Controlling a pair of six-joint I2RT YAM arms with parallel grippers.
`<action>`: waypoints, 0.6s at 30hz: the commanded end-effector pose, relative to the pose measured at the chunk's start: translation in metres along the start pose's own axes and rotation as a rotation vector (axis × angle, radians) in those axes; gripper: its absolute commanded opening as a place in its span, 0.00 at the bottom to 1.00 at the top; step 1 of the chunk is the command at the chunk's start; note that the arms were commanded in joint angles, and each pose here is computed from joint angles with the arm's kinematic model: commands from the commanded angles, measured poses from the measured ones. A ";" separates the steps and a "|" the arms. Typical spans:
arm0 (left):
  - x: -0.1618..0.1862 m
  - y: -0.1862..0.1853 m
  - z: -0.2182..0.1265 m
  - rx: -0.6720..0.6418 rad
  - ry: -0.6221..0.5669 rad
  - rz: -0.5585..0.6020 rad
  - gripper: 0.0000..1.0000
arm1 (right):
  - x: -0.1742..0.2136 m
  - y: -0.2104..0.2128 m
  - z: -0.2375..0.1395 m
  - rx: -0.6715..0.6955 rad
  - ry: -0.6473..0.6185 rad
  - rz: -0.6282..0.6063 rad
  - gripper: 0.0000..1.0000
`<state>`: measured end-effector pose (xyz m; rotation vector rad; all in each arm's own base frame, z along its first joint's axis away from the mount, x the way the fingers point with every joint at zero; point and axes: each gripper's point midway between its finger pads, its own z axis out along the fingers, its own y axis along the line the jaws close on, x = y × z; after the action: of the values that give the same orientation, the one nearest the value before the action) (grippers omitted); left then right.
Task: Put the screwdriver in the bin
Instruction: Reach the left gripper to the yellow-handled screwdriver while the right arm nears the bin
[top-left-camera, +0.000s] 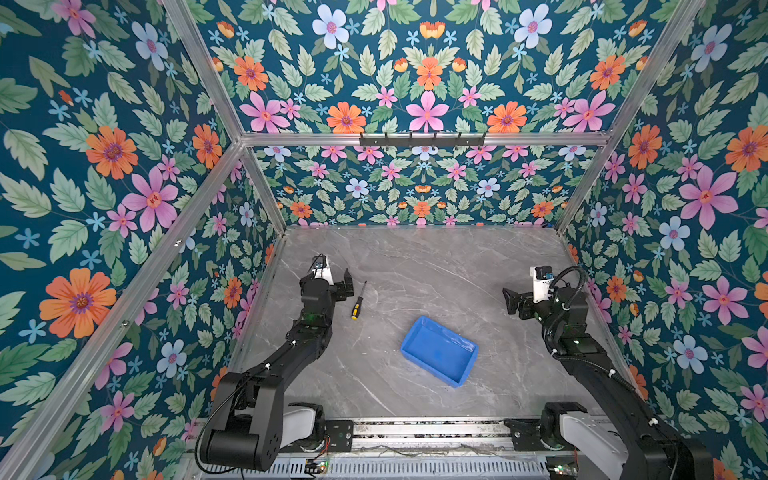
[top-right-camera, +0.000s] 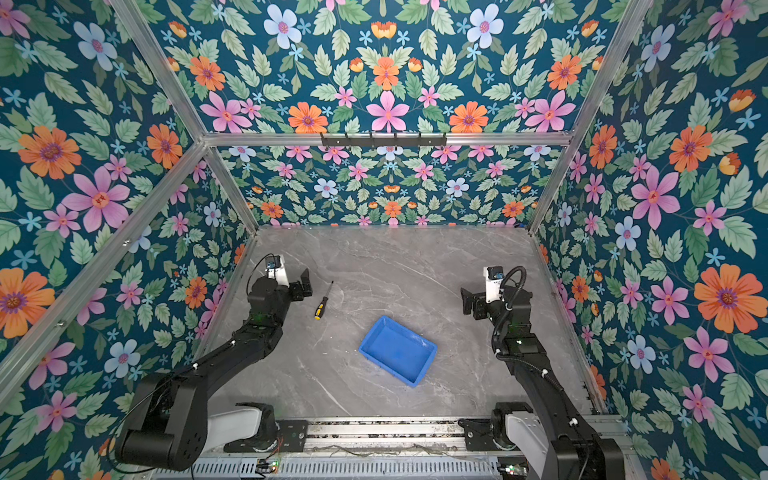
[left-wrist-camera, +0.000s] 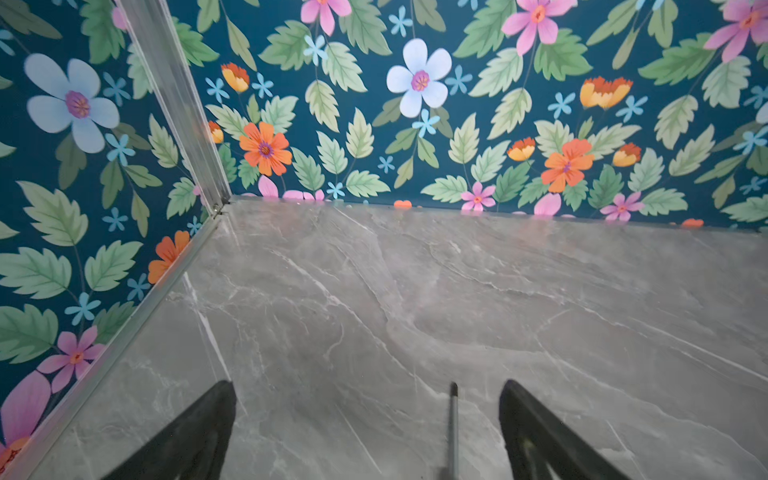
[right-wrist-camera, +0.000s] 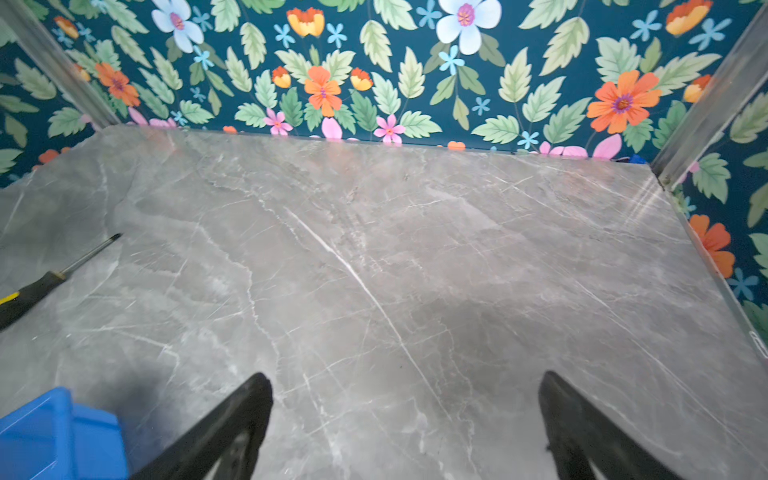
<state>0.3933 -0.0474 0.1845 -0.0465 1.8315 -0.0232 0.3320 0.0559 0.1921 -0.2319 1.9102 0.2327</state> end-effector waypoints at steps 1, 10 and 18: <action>0.024 -0.013 -0.003 0.028 0.136 0.018 1.00 | 0.008 0.025 -0.006 -0.078 0.064 -0.083 0.99; 0.058 -0.039 -0.012 0.133 0.397 0.088 1.00 | 0.005 0.098 -0.021 -0.284 0.094 -0.207 0.99; 0.087 -0.040 -0.008 0.137 0.600 0.177 1.00 | 0.006 0.155 -0.032 -0.432 0.112 -0.271 0.99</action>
<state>0.3759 -0.0951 0.1237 0.2024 2.3136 -0.0776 0.2626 0.1885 0.2044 -0.7732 1.8980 0.4607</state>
